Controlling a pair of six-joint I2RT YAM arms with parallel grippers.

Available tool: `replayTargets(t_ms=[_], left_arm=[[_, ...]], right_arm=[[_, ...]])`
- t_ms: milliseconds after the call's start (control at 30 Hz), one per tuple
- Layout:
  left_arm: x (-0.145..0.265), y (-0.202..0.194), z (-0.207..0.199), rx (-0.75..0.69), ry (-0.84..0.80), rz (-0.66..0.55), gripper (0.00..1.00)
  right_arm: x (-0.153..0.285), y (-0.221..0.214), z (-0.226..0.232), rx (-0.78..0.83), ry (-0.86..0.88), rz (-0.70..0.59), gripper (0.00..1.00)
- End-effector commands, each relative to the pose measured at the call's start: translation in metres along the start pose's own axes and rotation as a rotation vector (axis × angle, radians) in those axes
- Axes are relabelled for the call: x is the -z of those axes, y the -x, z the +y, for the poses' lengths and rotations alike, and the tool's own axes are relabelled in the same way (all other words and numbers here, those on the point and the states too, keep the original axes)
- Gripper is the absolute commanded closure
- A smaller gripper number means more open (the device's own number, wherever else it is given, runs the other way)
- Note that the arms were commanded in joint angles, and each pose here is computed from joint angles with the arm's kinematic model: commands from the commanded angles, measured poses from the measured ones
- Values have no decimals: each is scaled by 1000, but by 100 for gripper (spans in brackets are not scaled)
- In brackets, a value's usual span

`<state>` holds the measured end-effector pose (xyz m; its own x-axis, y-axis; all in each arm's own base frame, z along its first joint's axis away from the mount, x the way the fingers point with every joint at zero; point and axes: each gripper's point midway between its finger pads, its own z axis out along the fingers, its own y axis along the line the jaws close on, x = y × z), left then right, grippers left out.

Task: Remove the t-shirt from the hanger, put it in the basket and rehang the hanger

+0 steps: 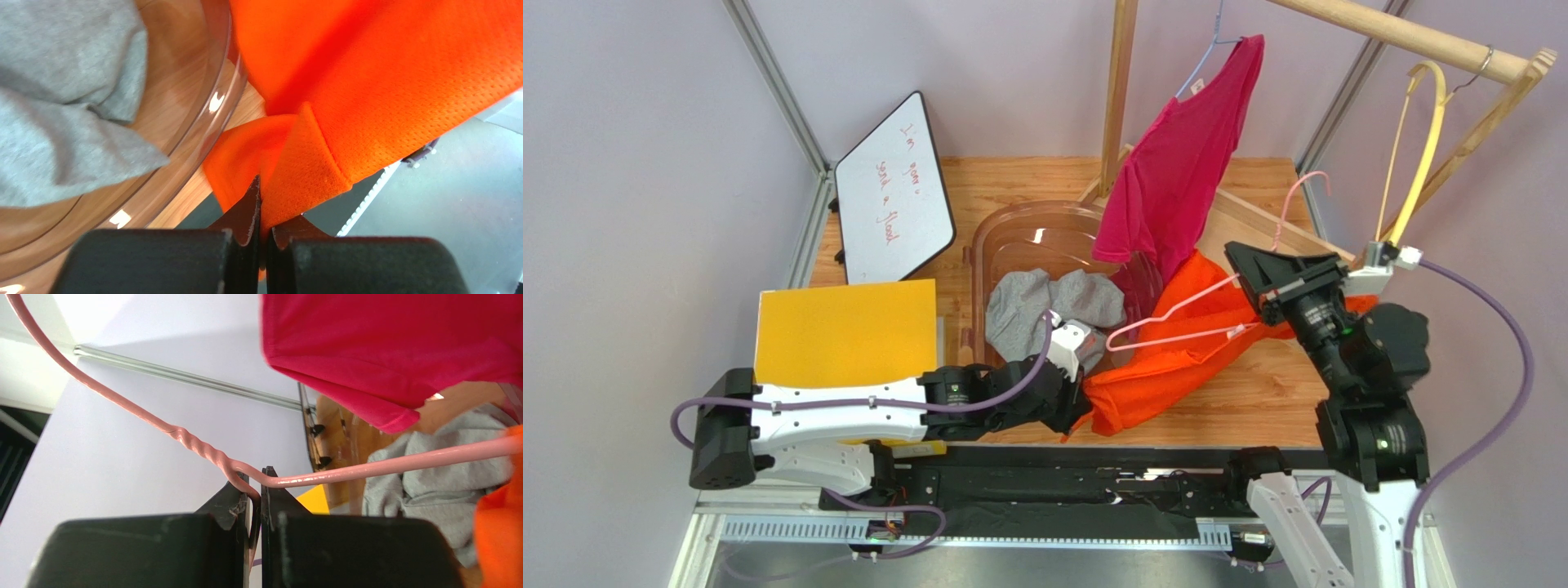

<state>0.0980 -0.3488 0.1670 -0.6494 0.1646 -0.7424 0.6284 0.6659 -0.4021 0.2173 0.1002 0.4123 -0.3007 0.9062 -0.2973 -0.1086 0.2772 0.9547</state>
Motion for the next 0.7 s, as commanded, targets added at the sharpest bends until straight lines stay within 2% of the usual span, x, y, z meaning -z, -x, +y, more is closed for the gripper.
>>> replayTargets(t_ms=[0, 133, 167, 300, 400, 567, 600, 667], left_arm=[[-11, 13, -21, -25, -72, -17, 100], [-26, 14, -27, -11, -90, -1, 100], [-28, 17, -31, -10, -104, -3, 100], [-31, 52, -43, 10, -140, -51, 100], [-33, 76, -51, 21, -179, -85, 100], [-28, 107, -59, -3, -181, -129, 100], [-23, 120, -61, -5, -183, -156, 100], [-13, 133, -56, -21, -157, -182, 100]], right_arm=[[32, 11, 41, 63, 101, -69, 100], [29, -8, 46, -47, 165, 45, 100], [27, -13, 46, -118, 173, 76, 100], [20, -36, 42, -288, 201, 246, 100], [22, -49, 50, -336, 238, 355, 100], [36, -49, 76, -264, 303, 380, 100], [46, -46, 94, -224, 345, 373, 100], [50, -45, 100, -135, 338, 353, 100]])
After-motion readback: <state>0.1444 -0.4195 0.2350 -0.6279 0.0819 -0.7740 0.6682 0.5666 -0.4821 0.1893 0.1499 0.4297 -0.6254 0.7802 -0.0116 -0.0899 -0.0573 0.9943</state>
